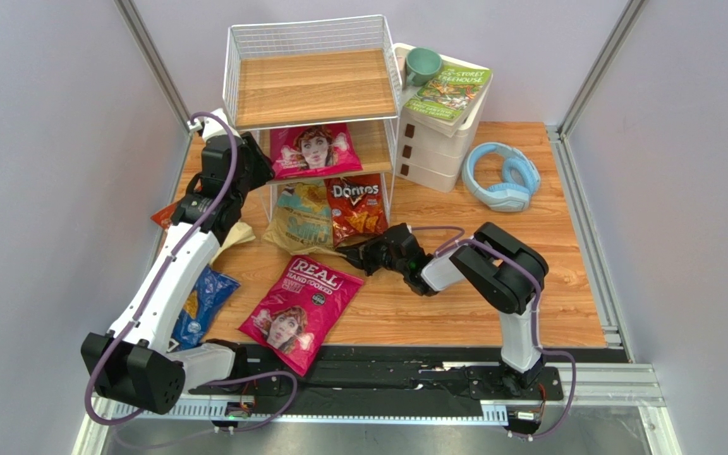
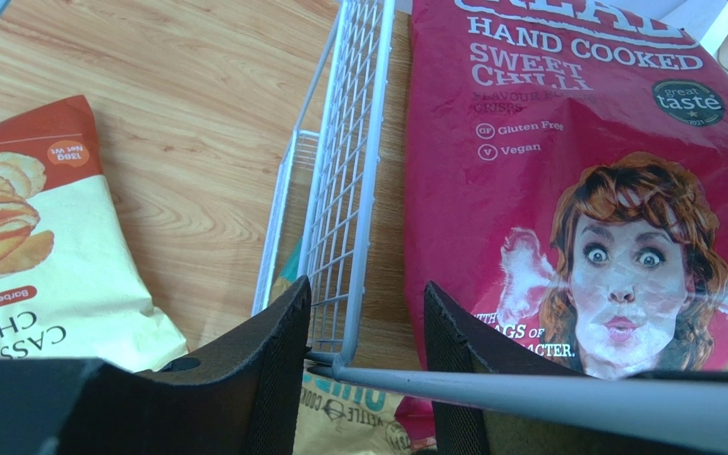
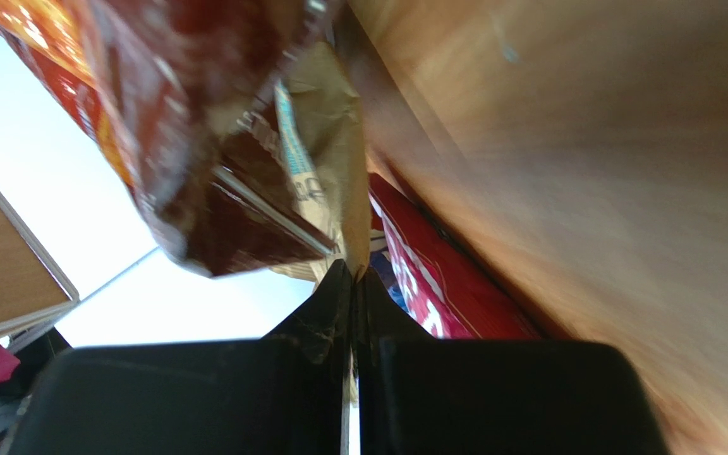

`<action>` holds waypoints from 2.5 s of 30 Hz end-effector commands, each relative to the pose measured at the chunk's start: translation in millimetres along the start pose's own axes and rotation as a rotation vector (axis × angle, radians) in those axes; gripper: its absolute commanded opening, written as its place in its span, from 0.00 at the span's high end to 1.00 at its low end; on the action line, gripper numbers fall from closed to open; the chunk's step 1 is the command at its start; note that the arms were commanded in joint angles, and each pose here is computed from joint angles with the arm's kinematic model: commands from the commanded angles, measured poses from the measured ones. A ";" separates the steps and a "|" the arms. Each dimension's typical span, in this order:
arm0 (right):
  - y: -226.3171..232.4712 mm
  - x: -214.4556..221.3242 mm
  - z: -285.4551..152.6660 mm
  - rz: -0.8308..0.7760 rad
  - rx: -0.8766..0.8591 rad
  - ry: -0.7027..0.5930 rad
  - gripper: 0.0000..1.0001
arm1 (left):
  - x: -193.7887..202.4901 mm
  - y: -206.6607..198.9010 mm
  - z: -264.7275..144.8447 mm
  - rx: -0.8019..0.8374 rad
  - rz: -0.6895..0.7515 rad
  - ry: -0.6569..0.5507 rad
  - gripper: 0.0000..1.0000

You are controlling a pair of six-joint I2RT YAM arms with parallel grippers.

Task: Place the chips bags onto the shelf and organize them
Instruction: Adjust the potato chip on the shelf, then adjust the shelf at the center of the board.

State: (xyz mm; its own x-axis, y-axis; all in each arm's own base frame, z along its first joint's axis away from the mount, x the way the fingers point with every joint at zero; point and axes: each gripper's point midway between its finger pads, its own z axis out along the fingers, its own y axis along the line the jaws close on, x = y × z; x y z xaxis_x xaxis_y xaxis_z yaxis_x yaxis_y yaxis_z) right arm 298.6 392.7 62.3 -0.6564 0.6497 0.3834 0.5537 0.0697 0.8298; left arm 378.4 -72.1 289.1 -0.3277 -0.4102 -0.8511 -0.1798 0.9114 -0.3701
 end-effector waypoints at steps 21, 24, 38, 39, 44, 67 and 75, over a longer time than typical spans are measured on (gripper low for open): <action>27.4 9.0 -22.8 -0.142 0.002 0.058 0.53 | 16.5 -12.3 -4.7 0.043 -0.060 0.077 0.59; 28.9 14.8 -43.7 -0.200 0.017 0.076 0.51 | 16.2 -11.6 -3.1 0.032 -0.063 0.079 0.58; 87.8 -1.3 -60.6 -0.296 -0.079 -0.043 0.55 | 20.5 -15.7 0.9 0.046 -0.090 0.093 0.58; 92.6 -7.1 -54.7 -0.265 -0.108 -0.065 0.56 | 20.8 -15.5 0.8 0.046 -0.090 0.094 0.58; 95.2 -28.2 -10.3 -0.129 -0.171 -0.081 0.60 | 20.2 -16.4 -1.1 0.051 -0.087 0.098 0.59; 146.4 -7.1 -75.5 -0.079 -0.376 -0.018 0.57 | 11.8 -12.4 -5.3 0.016 -0.055 0.097 0.52; 119.8 -8.7 -110.5 -0.133 -0.196 -0.051 0.56 | -19.8 3.4 3.4 -0.079 0.000 0.027 0.50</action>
State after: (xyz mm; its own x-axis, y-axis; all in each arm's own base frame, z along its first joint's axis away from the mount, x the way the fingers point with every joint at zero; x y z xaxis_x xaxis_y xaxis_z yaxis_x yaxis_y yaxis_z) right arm 328.5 326.3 221.3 -0.6777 0.6805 0.2787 0.3073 -0.0823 0.9481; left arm 378.5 -64.3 291.2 -0.3478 -0.4174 -0.8395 -0.2380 0.9054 -0.3516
